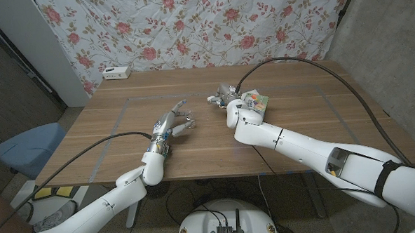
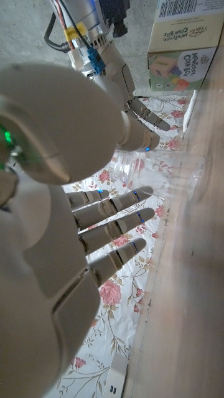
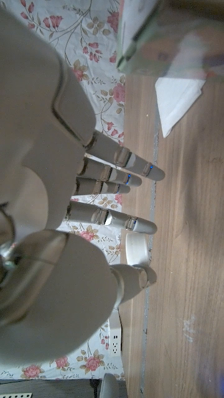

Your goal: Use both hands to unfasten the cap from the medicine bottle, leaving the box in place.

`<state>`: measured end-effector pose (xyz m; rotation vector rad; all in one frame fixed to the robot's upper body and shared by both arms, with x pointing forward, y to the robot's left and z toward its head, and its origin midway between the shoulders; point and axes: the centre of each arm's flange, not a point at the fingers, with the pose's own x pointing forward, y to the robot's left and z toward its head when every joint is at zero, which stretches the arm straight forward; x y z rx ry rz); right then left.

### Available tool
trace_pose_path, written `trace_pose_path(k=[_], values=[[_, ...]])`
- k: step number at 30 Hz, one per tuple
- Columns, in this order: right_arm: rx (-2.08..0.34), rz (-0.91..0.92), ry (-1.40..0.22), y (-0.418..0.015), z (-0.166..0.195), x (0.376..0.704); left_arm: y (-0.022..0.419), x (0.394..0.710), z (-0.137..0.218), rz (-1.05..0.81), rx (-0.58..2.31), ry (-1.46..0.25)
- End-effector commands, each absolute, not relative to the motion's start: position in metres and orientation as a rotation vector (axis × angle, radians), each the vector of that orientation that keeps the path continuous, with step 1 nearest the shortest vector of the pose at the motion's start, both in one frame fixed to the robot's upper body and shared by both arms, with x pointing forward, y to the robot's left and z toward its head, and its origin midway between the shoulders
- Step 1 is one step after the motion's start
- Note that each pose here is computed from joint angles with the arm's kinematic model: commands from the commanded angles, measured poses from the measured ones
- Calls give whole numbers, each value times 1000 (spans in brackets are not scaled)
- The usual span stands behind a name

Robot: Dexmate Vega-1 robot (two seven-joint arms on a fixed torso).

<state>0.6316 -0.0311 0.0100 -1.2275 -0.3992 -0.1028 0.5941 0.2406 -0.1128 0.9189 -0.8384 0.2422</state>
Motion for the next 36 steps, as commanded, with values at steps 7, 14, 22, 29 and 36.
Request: trace_pose_path(k=[7, 14, 22, 29, 36], values=[[-1233, -101, -397, -29, 4, 636, 245, 595, -117, 234, 916, -815], [-1236, -87, -388, -29, 3, 639, 246, 595, -117, 231, 915, -809], [-1238, -83, -382, -28, 2, 643, 247, 596, -118, 226, 909, -799], [-1236, -82, -380, -28, 3, 645, 247, 596, -118, 218, 906, -787], [-1237, -81, -375, -30, 3, 647, 247, 596, -116, 206, 901, -783]])
